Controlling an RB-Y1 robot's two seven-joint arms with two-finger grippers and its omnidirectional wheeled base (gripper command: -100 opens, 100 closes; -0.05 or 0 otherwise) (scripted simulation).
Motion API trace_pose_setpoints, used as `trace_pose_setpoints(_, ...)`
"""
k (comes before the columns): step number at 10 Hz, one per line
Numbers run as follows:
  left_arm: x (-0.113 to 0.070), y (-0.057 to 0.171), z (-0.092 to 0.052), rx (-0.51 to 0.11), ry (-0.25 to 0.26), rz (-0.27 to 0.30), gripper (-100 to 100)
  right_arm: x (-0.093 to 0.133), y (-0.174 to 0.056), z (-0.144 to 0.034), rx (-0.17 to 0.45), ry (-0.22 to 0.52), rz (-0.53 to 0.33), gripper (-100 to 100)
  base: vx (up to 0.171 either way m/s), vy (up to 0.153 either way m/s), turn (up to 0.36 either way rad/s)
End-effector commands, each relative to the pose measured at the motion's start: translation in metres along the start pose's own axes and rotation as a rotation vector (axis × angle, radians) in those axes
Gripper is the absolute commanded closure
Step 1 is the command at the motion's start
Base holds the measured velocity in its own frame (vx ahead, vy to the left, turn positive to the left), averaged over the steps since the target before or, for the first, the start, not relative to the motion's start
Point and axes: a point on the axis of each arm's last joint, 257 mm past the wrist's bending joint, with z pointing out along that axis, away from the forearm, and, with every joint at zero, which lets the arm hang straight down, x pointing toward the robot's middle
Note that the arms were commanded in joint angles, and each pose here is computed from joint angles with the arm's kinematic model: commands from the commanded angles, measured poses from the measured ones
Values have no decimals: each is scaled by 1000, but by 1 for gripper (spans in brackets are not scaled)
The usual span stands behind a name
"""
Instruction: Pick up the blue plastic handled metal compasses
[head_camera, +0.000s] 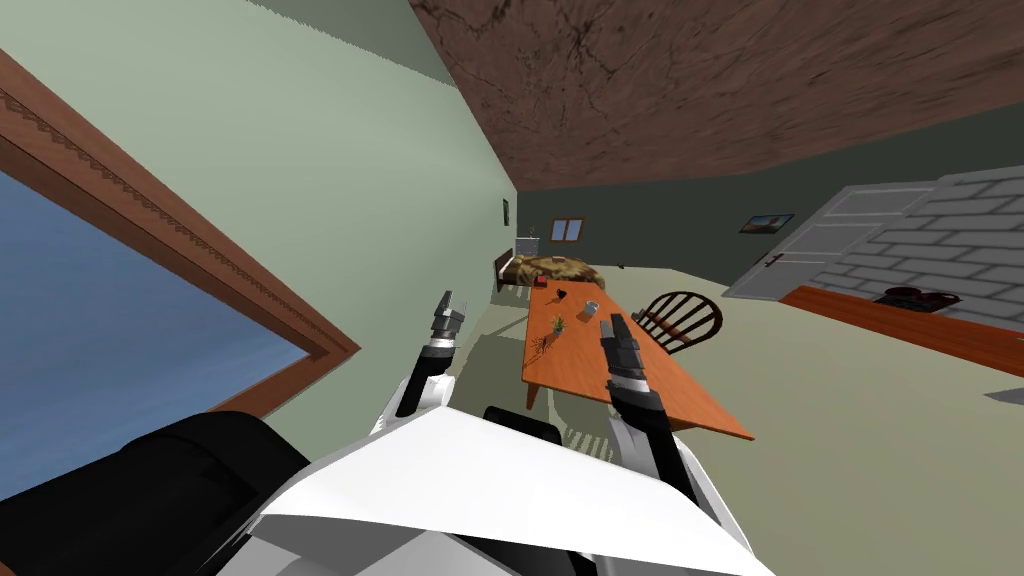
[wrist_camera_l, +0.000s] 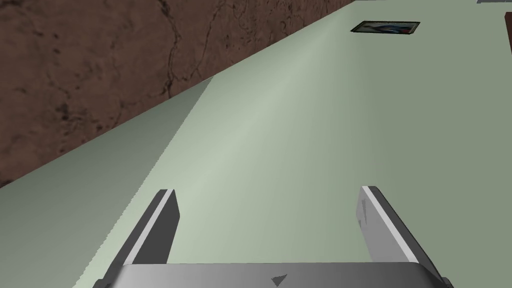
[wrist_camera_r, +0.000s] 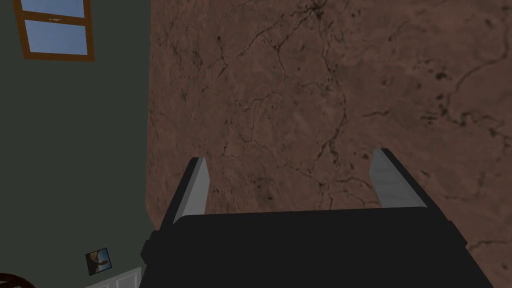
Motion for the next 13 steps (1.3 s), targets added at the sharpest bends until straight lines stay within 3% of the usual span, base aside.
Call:
trace_pose_setpoints(1, 0, 0, 0, 0, 0, 0, 0, 11, -13, -4, 27, 37, -31, -100, -24, 14, 61)
trace_pose_setpoints(2, 0, 0, 0, 0, 0, 0, 0, 22, -31, -6, 65, 74, -49, -100, -23, 17, 136)
trace_pose_setpoints(5, 0, 0, 0, 0, 0, 0, 0, 38, -52, -10, 107, 133, -102, -100, -19, 12, 94)
trace_pose_setpoints(6, 0, 0, 0, 0, 0, 0, 0, 48, -72, -13, 150, 168, -116, -100, -26, 18, 118)
trace_pose_setpoints(7, 0, 0, 0, 0, 0, 0, 0, 51, -74, -15, 151, 183, -140, -100, -22, 13, 79)
trace_pose_setpoints(10, 0, 0, 0, 0, 0, 0, 0, 72, -114, -24, 238, 262, -192, -100, -23, 15, 121)
trace_pose_setpoints(12, 0, 0, 0, 0, 0, 0, 0, 76, -120, -28, 247, 285, -224, -100, -14, 10, 33)
trace_pose_setpoints(13, 0, 0, 0, 0, 0, 0, 0, 85, -143, -36, 299, 322, -245, -100, -17, 17, 118)
